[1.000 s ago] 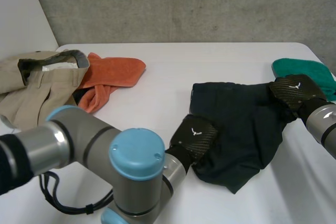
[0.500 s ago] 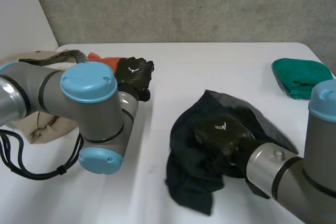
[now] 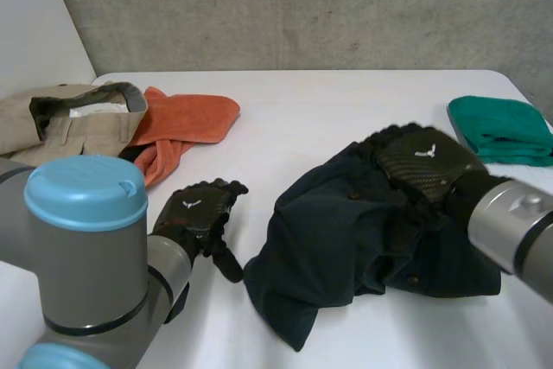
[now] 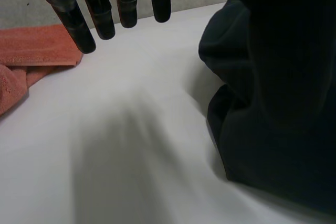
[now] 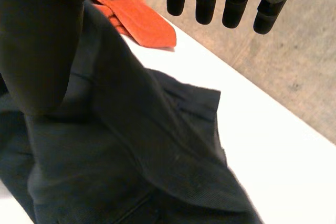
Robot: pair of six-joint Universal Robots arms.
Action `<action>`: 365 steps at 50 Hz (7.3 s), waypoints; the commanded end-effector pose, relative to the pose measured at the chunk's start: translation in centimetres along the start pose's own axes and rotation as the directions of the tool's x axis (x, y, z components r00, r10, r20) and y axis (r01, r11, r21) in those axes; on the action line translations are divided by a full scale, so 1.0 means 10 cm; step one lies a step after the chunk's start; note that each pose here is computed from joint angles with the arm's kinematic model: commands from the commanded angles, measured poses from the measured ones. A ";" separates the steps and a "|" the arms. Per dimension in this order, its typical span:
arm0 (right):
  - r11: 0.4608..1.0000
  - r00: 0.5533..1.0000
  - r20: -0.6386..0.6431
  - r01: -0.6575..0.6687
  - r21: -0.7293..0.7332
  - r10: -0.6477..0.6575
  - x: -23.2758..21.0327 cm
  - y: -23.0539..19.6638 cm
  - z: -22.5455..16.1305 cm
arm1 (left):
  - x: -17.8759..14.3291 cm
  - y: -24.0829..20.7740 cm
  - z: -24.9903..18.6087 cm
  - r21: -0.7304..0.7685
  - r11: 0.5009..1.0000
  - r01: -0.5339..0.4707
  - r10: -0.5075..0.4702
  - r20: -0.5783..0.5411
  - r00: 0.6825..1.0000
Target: Fold the laundry.
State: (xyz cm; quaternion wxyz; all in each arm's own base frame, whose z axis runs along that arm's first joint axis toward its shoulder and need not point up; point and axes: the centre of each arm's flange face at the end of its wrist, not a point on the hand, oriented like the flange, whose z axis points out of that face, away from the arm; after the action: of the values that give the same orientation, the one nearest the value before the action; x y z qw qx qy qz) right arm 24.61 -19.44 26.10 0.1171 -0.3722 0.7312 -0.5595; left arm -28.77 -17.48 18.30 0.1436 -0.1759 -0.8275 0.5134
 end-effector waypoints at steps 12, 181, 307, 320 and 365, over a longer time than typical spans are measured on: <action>0.975 0.978 0.021 0.204 0.087 -0.206 0.44 -0.47 0.45 | 0.06 0.27 0.03 -0.082 0.996 -0.022 0.021 -0.016 1.000; 0.891 0.852 -0.261 0.429 -0.146 -0.453 0.82 -0.24 0.99 | 0.39 -1.22 0.89 0.248 0.756 -0.606 0.569 0.207 0.796; 0.894 0.855 -0.262 0.418 -0.160 -0.447 0.33 0.63 1.33 | 0.00 -0.33 0.63 0.225 0.794 -0.565 0.502 0.281 0.818; 0.779 0.873 0.063 0.463 -0.424 -0.484 0.03 0.70 0.18 | 0.22 0.15 -0.60 0.038 0.730 -0.682 0.683 -0.004 0.730; 0.717 0.843 0.061 0.490 -0.496 -0.535 0.16 1.23 0.14 | -0.07 -0.22 1.60 0.267 0.868 -0.418 0.473 -0.192 0.860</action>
State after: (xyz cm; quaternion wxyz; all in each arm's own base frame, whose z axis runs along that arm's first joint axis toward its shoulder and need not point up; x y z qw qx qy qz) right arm 19.18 -20.09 15.69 -0.1745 -0.5512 0.7189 -0.3857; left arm -34.29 -29.95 14.80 0.1036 -0.4200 -0.6741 0.5987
